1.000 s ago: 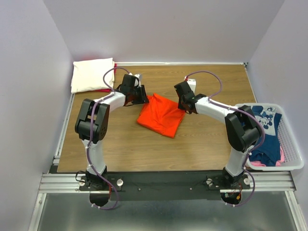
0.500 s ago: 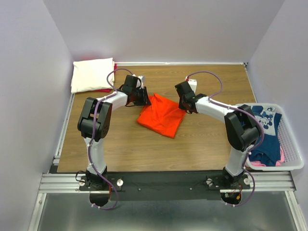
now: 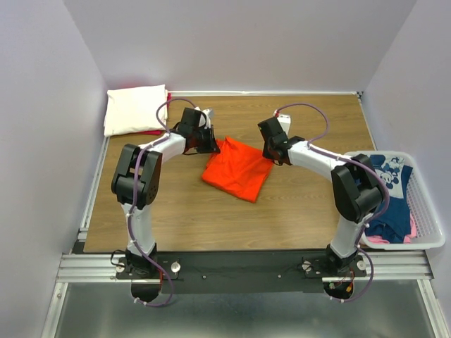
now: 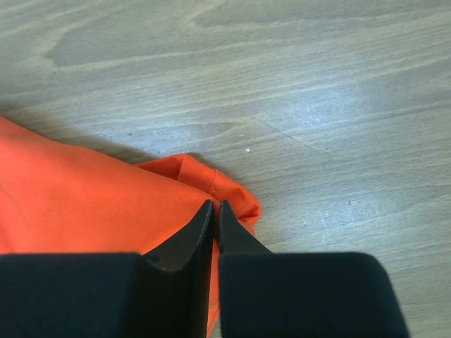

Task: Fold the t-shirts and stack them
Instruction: Fold the tshirt

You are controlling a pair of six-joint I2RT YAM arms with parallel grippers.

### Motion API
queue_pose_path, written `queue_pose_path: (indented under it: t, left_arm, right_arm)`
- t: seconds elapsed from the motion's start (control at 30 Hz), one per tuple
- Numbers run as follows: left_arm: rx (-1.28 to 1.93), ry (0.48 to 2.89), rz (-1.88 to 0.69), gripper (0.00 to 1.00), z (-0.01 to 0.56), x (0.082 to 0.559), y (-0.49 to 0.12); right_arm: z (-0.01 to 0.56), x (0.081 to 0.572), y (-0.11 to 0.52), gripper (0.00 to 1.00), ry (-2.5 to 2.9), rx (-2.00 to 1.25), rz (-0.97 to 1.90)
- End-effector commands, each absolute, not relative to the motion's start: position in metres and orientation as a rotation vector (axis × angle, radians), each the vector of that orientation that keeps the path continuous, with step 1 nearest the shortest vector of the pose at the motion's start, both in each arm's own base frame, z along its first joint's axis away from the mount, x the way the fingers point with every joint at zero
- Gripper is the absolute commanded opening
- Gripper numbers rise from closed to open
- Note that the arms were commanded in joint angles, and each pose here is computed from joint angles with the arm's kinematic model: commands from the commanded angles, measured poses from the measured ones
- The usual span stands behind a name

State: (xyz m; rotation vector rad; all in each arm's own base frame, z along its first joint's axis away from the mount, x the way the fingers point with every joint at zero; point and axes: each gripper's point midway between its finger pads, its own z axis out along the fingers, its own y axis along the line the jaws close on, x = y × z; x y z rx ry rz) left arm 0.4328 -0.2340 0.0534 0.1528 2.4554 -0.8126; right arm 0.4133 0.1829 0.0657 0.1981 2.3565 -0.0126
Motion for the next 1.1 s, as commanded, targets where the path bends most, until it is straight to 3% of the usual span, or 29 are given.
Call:
queue_pose_path:
  t: [0.0, 0.4, 0.67, 0.8, 0.87, 0.93, 1.03, 1.07]
  left_arm:
    - [0.211, 2.356, -0.85, 0.0, 0.102, 0.431, -0.241]
    - [0.093, 2.373, -0.746, 0.0, 0.103, 0.414, -0.218]
    - [0.002, 2.456, -0.676, 0.0, 0.056, 0.408, -0.196]
    - [-0.02, 2.473, -0.668, 0.0, 0.045, 0.413, -0.191]
    - [-0.012, 2.455, -0.675, 0.0, 0.05, 0.418, -0.193]
    - [-0.005, 2.431, -0.684, 0.14, 0.06, 0.422, -0.195]
    - [0.001, 2.396, -0.676, 0.38, 0.076, 0.429, -0.193]
    - [0.005, 2.382, -0.674, 0.4, 0.083, 0.43, -0.192]
  right_arm:
    - [0.09, 0.414, 0.176, 0.11, 2.311, 0.245, 0.002]
    - [0.11, 0.422, 0.175, 0.1, 2.267, 0.261, 0.022]
    - [0.067, 0.44, 0.175, 0.11, 2.341, 0.239, -0.016]
    - [0.06, 0.45, 0.173, 0.23, 2.348, 0.238, 0.006]
    - [0.062, 0.451, 0.174, 0.36, 2.349, 0.237, 0.022]
    - [0.069, 0.453, 0.172, 0.5, 2.339, 0.235, 0.037]
    - [0.09, 0.453, 0.169, 0.59, 2.302, 0.234, 0.055]
    - [0.096, 0.452, 0.168, 0.59, 2.292, 0.236, 0.061]
